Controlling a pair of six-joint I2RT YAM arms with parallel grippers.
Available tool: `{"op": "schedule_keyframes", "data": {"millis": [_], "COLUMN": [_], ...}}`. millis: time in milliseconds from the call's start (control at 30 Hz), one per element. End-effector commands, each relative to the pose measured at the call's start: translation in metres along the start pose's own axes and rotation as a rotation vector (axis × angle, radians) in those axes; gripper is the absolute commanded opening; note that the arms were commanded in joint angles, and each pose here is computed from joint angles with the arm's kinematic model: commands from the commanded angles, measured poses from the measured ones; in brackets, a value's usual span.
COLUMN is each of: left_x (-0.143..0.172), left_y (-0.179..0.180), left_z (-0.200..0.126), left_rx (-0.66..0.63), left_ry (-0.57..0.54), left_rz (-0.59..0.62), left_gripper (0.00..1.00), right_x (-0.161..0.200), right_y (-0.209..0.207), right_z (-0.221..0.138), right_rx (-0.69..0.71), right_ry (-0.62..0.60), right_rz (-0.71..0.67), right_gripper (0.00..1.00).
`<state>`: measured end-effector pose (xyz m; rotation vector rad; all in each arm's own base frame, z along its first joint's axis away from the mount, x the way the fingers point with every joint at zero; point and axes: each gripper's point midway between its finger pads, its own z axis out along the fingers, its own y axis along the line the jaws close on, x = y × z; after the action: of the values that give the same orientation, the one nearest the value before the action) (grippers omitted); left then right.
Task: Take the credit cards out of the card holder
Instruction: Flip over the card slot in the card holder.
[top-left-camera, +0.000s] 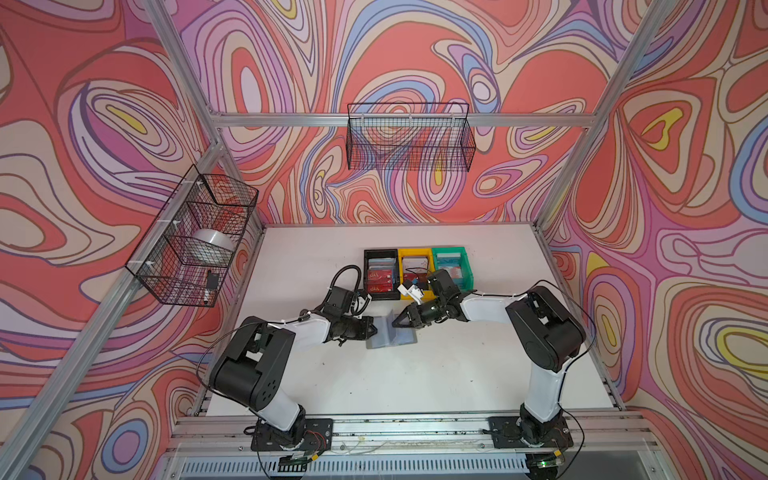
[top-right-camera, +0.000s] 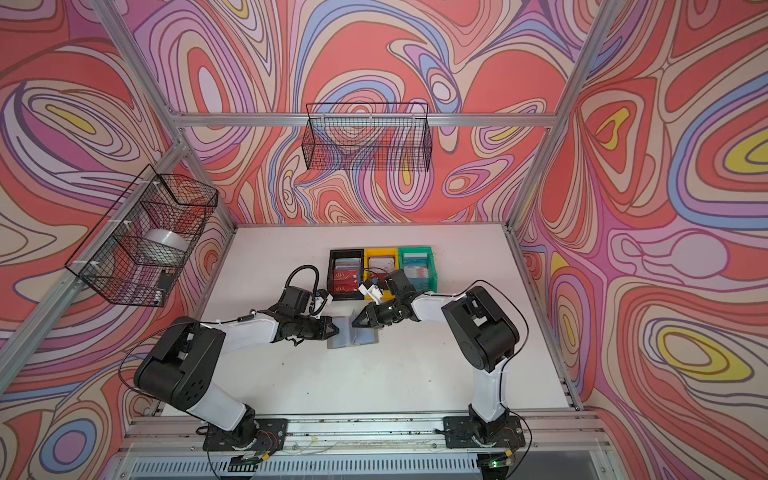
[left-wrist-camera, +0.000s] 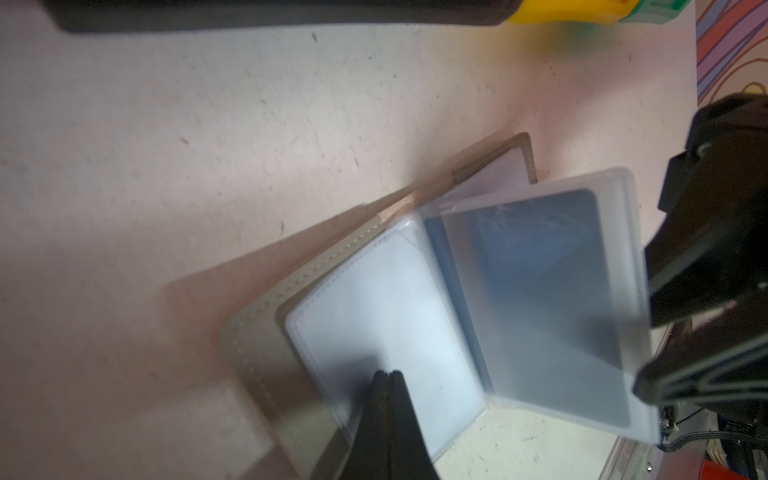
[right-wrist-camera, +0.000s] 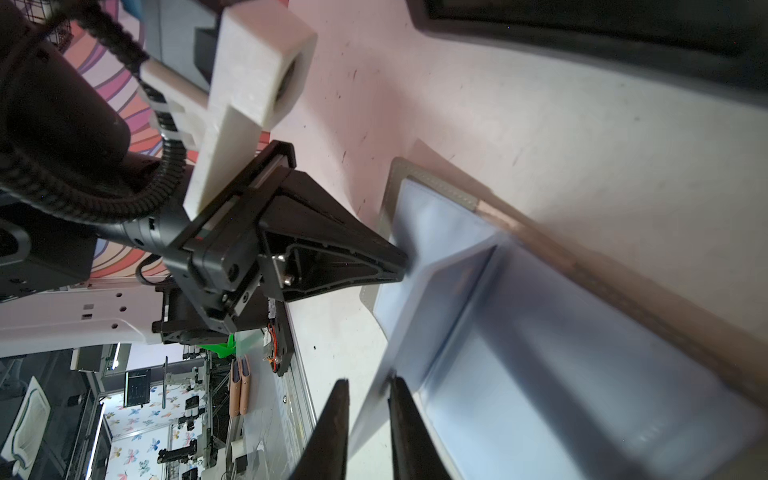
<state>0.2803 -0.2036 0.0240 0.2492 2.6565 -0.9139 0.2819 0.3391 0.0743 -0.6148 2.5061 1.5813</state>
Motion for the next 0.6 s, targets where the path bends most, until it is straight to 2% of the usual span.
{"op": "schedule_keyframes", "data": {"millis": [0, 233, 400, 567], "left_x": [0.012, -0.008, -0.024, -0.027], "left_y": [0.010, -0.010, -0.024, -0.028], "left_z": [0.002, -0.020, -0.037, -0.056], "left_rx": [-0.029, -0.021, -0.018, -0.057], "left_ry": [0.048, 0.028, 0.003, 0.008], "left_rz": [-0.029, 0.024, 0.040, 0.041], "left_gripper": [0.00, 0.00, 0.00, 0.00], "right_x": [0.000, 0.001, 0.002, 0.005], "right_y": [0.010, 0.026, 0.022, 0.015], "right_z": [0.009, 0.022, 0.027, 0.029], "right_rx": [-0.052, -0.108, -0.109, -0.089], "right_ry": [0.025, 0.062, 0.065, 0.066], "right_rz": [-0.018, -0.045, -0.028, -0.009], "right_gripper": [0.21, 0.22, 0.22, 0.22]}}
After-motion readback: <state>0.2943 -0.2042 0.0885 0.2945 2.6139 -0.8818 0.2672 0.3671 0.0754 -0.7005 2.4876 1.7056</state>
